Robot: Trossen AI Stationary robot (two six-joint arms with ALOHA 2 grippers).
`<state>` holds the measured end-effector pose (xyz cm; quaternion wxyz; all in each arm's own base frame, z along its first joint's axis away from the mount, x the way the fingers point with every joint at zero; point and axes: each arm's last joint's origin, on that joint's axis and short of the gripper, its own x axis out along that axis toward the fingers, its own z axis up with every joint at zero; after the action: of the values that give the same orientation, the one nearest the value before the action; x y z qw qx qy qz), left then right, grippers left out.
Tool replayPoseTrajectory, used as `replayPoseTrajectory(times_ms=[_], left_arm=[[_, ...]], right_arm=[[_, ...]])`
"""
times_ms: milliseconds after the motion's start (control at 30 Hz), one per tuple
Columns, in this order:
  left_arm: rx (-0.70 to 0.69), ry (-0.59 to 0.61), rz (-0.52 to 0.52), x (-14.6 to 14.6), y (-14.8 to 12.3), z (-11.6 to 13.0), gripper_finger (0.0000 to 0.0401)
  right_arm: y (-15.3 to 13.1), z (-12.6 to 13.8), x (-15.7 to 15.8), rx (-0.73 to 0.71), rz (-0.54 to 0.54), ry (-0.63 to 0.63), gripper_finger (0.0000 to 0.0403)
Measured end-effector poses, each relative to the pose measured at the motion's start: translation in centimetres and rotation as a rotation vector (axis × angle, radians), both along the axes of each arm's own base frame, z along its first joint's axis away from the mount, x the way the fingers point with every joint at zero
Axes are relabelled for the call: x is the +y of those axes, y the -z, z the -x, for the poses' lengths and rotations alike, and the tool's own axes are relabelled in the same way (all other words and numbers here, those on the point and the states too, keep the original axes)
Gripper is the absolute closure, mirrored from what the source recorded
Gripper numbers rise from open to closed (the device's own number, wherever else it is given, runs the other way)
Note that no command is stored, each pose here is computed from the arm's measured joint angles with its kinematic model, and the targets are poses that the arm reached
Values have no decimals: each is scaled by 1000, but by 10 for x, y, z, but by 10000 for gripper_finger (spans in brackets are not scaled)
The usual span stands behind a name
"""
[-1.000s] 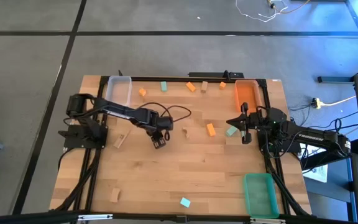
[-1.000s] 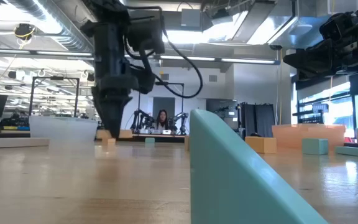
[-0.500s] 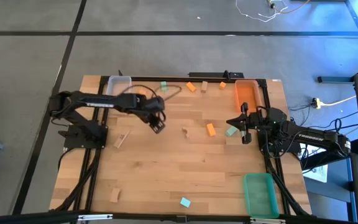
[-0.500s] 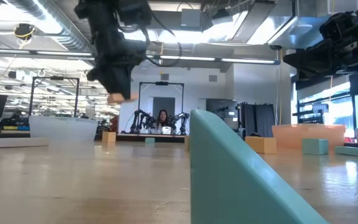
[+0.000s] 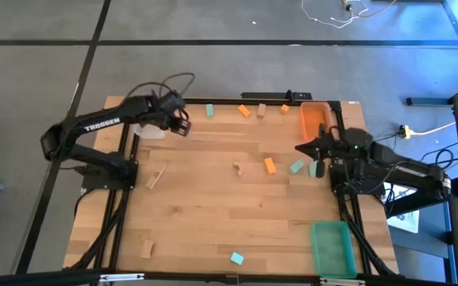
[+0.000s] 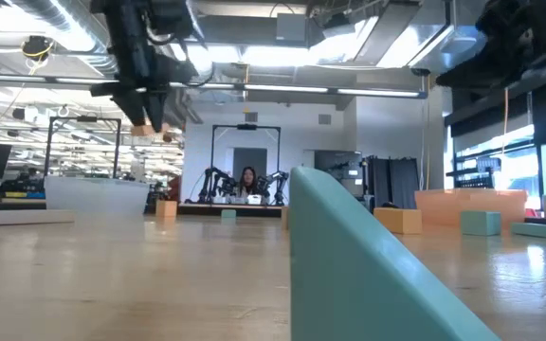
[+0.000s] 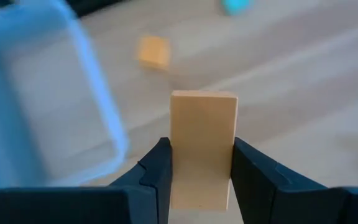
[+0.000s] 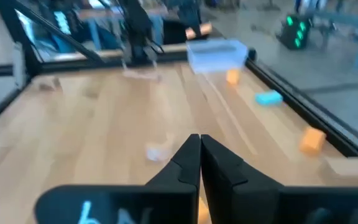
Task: Sort & place blocks by color
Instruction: Put the orange block into the transparent bin
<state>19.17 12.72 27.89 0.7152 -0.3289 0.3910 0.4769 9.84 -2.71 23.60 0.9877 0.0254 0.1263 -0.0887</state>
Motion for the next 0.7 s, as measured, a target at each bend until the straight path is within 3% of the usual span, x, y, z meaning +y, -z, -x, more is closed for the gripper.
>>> replayPoseTrajectory(times_ms=[300,700], left_arm=[[98,-205,10,43,7,36,281],[216,-304,110,86,40,51,281]], right_arm=[[-63,-2,-2,62,-1,51,389],[-71,-32,-12,188,-44,52,389]])
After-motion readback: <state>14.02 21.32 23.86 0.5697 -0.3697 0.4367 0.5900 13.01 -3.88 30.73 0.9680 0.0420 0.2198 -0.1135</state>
